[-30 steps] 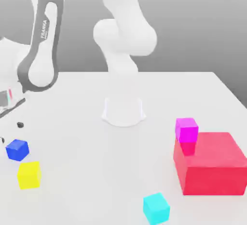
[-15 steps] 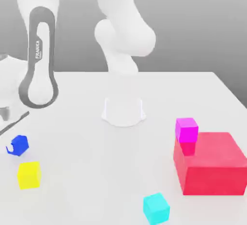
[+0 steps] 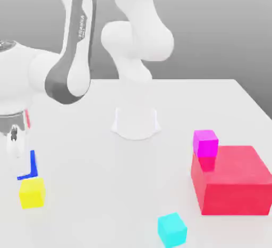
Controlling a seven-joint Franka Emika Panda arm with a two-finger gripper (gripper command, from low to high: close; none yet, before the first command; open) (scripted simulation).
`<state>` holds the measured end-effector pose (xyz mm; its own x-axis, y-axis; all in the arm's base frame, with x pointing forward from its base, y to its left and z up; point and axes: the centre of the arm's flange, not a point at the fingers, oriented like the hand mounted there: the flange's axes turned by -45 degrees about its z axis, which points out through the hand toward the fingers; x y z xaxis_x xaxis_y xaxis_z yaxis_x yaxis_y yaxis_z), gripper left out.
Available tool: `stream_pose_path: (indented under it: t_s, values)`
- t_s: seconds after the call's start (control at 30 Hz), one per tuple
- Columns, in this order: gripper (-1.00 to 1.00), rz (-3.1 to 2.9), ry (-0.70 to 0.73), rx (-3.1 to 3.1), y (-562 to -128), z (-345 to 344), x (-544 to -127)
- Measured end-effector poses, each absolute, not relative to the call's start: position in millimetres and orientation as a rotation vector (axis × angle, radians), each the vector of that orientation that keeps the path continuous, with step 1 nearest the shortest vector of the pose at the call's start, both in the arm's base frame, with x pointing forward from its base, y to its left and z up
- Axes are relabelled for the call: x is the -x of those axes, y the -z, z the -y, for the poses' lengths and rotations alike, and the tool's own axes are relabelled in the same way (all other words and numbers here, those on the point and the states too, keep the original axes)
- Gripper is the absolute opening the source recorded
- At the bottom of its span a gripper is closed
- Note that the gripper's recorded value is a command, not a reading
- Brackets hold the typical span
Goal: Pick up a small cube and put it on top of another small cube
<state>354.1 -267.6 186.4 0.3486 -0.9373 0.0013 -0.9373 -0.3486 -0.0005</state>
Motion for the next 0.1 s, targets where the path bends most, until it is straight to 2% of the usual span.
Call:
stream_pose_path:
  t_s: [0.1]
  values:
    - [1.0, 1.793, -0.002, -2.579, -186.4, 267.6, -354.2]
